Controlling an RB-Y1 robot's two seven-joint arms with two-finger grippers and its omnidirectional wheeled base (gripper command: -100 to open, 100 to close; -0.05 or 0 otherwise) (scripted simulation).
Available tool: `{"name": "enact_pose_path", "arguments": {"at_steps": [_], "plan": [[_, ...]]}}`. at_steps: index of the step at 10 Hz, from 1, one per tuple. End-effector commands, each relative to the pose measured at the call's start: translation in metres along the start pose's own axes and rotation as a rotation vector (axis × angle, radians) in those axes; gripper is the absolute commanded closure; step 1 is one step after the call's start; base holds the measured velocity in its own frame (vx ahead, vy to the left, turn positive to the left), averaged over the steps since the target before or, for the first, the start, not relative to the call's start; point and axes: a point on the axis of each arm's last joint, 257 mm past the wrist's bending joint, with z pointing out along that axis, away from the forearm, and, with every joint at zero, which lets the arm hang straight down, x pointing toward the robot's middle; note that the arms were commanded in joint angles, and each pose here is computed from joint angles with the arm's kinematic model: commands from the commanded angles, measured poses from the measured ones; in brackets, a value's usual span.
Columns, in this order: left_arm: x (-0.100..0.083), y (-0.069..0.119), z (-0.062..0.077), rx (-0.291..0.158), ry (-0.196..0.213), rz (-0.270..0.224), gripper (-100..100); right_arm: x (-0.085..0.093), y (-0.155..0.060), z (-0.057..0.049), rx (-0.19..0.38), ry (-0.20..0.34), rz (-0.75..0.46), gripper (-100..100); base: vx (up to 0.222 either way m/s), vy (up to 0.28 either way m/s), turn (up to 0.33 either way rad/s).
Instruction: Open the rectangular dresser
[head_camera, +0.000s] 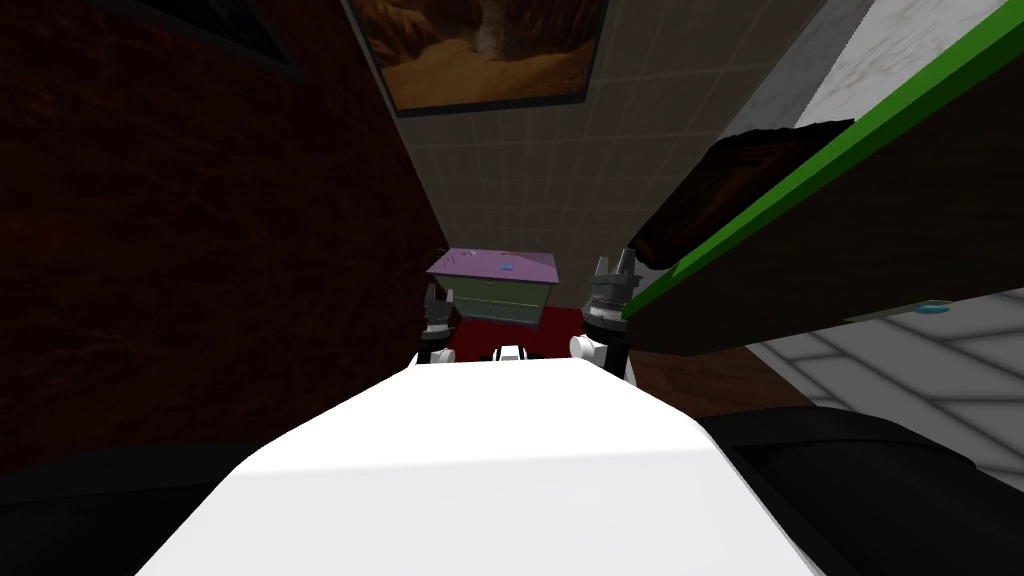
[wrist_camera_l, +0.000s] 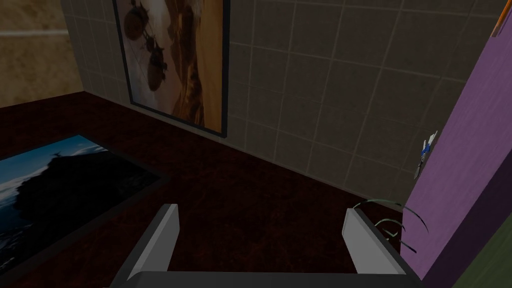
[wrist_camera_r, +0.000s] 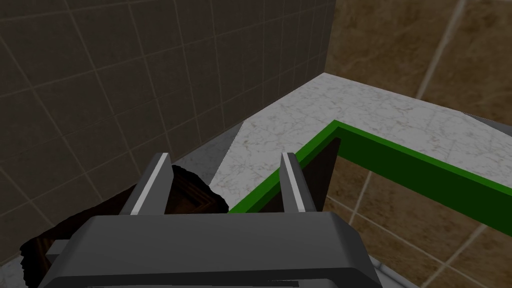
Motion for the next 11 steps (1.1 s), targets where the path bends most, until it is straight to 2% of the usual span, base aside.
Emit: {"name": "enact_pose_path", "arguments": {"at_steps": [1, 7, 8, 11], "plan": [[-0.003, 0.017, -0.008, -0.022, -0.002, 0.001, -100, 0.000, 0.000, 0.000, 0.000, 0.000, 0.000, 0, 0.064, 0.007, -0.026], [-0.006, 0.055, -0.031, -0.059, 0.001, 0.003, -100, 0.000, 0.000, 0.000, 0.000, 0.000, 0.000, 0, 0.071, 0.002, -0.047], [-0.009, 0.064, -0.037, -0.083, -0.004, 0.005, -100, 0.000, 0.000, 0.000, 0.000, 0.000, 0.000, 0, 0.094, 0.003, -0.022], [-0.011, 0.082, -0.051, -0.103, -0.003, 0.007, -100, 0.000, 0.000, 0.000, 0.000, 0.000, 0.000, 0, 0.071, 0.006, -0.042]]}}
